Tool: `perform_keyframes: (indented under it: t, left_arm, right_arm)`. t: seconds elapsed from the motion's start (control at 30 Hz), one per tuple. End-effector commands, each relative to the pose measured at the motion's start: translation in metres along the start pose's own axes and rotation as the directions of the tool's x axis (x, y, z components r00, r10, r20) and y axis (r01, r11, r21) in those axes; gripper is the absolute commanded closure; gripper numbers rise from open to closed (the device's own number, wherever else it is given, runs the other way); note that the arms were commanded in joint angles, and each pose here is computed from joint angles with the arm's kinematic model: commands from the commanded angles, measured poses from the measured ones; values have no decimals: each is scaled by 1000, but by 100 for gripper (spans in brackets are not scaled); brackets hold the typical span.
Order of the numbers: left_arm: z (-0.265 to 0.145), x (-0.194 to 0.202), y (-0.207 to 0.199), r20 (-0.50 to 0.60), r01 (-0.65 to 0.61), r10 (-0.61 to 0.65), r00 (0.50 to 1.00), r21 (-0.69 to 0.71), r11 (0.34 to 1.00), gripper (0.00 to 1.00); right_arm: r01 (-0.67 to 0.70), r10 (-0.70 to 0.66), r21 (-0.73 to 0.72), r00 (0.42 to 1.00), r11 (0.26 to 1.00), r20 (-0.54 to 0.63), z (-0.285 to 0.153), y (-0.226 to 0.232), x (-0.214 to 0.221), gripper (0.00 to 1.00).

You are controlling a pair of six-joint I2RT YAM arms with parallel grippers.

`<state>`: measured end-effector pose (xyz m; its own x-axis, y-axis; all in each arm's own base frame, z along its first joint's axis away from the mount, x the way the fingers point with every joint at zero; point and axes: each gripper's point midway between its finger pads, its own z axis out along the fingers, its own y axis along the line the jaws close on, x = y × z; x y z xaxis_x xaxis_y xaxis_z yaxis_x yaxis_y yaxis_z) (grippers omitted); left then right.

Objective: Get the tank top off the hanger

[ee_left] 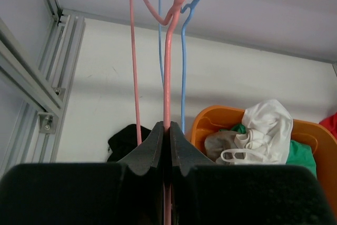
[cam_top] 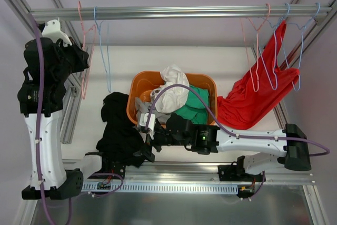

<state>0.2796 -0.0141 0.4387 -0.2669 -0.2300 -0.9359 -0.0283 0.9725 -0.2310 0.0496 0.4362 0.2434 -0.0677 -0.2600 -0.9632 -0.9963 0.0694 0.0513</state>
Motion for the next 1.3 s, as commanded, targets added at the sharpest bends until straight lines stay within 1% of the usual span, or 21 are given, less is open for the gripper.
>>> perform_keyframes:
  t: [0.0,0.3,0.37,0.5,0.67,0.73,0.77,0.83,0.87,0.9,0.93,0.97,1.0,1.03,1.07,1.1,1.13,1.17,1.2,1.23,1.27]
  left_arm:
    - [5,-27,-4,77,-38,36,996,14,999,100]
    - [48,-16,0,11,-21,20,1000,21,1000,100]
    - [50,-13,4,5,-18,18,1000,7,1000,100]
    - [55,15,17,-53,1,-3,999,-36,999,100]
    - [51,32,27,-72,6,-11,997,-75,997,100]
    - [46,33,31,-61,6,-12,998,-95,995,91]
    - [42,32,31,-53,6,-11,999,-96,995,65]
    - [28,27,36,-13,10,-12,1000,-131,991,43]
    - [22,25,37,2,10,-10,1000,-138,990,26]
    - [16,25,38,14,12,-10,1000,-145,989,22]
    - [0,20,38,57,16,-8,998,-151,988,12]
    - [-7,22,39,68,16,-5,998,-156,988,1]
    - [-17,22,40,90,18,-3,996,-162,987,1]
    - [-38,18,46,145,29,0,989,-192,981,1]
    - [-44,24,51,158,38,-3,987,-215,976,1]
    - [-53,25,54,180,43,-1,984,-232,972,1]
    - [-74,23,56,236,63,-5,972,-241,968,1]
    - [-86,23,66,278,95,-11,961,-289,953,1]
    - [-90,32,71,291,131,-40,956,-301,945,1]
    - [-112,31,72,362,164,-50,931,-293,942,1]
    - [-118,38,80,385,193,-58,921,-323,926,1]
  right_arm:
    - [25,-24,-9,996,1000,83,-11,3,-24,0]
    - [37,-37,-11,998,999,57,-5,2,-14,0]
    - [35,-35,-16,998,999,51,-3,3,-12,1]
    - [40,-39,-16,998,999,46,-1,2,-10,0]
    - [48,-48,5,998,999,39,7,-3,-11,1]
    - [48,-48,23,998,999,32,12,-8,-12,0]
    - [48,-49,27,998,998,29,18,-10,-14,1]
    - [53,-54,37,999,998,4,24,-13,-14,1]
    - [60,-61,39,998,997,16,27,-15,-25,0]
    - [64,-64,38,998,997,-25,35,-16,-15,1]
    - [77,-76,38,996,996,-41,40,-18,-14,1]
    - [80,-78,37,995,996,-53,45,-19,-14,0]
    - [84,-82,28,994,996,-77,55,-19,-12,0]
    - [90,-88,28,992,996,-90,60,-21,-12,0]
    - [108,-105,22,988,994,-117,64,-21,-7,0]
    - [120,-115,39,988,992,-103,68,-25,-19,0]
    - [126,-120,45,985,991,-128,77,-29,-12,1]
    - [142,-133,49,979,989,-152,80,-34,-9,0]
    - [146,-136,42,974,988,-180,83,-35,-3,0]
    - [150,-138,45,971,988,-193,93,-41,-4,1]
    - [157,-146,39,966,987,-212,99,-42,-1,1]
